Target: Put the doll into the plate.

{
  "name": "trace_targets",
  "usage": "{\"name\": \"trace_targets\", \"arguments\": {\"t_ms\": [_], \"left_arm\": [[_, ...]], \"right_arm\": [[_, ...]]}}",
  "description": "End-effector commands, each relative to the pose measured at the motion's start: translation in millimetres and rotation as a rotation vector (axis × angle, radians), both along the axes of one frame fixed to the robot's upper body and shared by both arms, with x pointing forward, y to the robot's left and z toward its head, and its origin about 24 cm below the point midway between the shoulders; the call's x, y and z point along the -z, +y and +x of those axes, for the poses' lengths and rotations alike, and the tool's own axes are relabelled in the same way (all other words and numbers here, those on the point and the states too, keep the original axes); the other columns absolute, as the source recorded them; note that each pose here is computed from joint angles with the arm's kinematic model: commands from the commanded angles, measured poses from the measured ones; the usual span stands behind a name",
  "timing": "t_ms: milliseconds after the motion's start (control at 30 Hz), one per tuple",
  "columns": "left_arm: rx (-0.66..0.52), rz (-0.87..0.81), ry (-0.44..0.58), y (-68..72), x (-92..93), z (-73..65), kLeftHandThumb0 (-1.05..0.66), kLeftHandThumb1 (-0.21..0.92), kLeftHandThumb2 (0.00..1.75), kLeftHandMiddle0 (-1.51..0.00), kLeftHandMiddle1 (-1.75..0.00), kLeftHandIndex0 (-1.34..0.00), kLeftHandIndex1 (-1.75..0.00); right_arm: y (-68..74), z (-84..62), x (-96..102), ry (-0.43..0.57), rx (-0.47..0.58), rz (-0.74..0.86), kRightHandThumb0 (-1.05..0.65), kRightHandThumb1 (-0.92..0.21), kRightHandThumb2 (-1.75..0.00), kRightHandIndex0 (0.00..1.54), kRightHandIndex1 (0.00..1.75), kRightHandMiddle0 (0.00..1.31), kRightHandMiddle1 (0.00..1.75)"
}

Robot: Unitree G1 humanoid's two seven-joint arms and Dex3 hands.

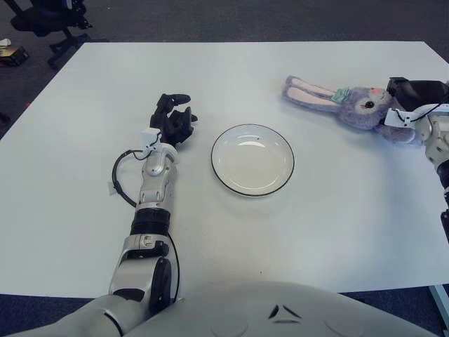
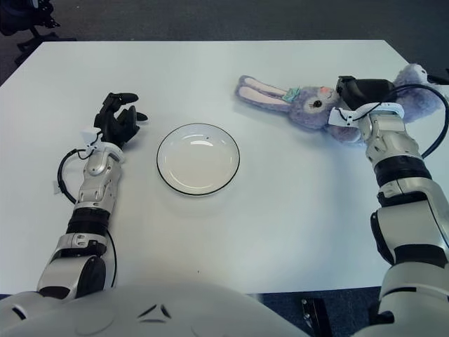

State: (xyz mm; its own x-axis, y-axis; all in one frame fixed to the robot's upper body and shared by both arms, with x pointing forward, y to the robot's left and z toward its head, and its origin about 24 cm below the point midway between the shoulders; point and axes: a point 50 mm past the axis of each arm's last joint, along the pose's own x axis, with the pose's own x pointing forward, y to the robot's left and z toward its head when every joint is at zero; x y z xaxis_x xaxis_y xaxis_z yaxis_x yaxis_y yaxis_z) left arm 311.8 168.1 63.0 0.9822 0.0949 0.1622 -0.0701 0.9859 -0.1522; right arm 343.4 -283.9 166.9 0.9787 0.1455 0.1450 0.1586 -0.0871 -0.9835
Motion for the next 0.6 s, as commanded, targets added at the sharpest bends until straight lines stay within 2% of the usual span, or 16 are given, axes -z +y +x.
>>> {"name": "trace_targets", "arguments": {"t_ms": [0,133,333,467,567], "left_arm": [[-0.001,-0.008,0.048,-1.2,15.4,-6.6,-0.01,0.68,0.67,-0.58,-1.52,-0.41,-1.37],[-0.002,-0.01,0.048,-1.8,15.2,-6.1,-0.01,0.68,0.67,-0.58,-1.53,-0.41,-1.37],[-0.003,-0.011,0.048,-2.2,15.0,-5.6,-0.01,0.68,0.67,-0.58,-1.53,-0.41,-1.36],[-0.004,-0.013,0.049,-3.2,14.9,-4.9,-0.01,0.68,0.66,-0.58,-1.53,-0.41,-1.36],[-0.004,-0.014,0.049,-3.4,14.9,-4.8,-0.01,0.68,0.66,-0.58,-1.52,-0.41,-1.36]], "right_arm": [[8.2,-2.9,-16.4,-0.042,-0.035,0.022,-0.41,-0.48,-1.11,0.78,1.75,0.48,1.75],[25.7,-8.9,-32.0,-0.083,-0.064,0.049,-0.41,-0.47,-1.11,0.78,1.75,0.48,1.75],[34.0,-12.6,-38.7,-0.113,-0.072,0.089,-0.41,-0.47,-1.12,0.77,1.75,0.48,1.75],[47.4,-17.5,-50.0,-0.179,-0.167,0.075,-0.41,-0.47,-1.12,0.77,1.75,0.48,1.75],[51.7,-19.5,-53.4,-0.201,-0.21,0.064,-0.41,-0.46,-1.12,0.77,1.75,0.48,1.75]]}}
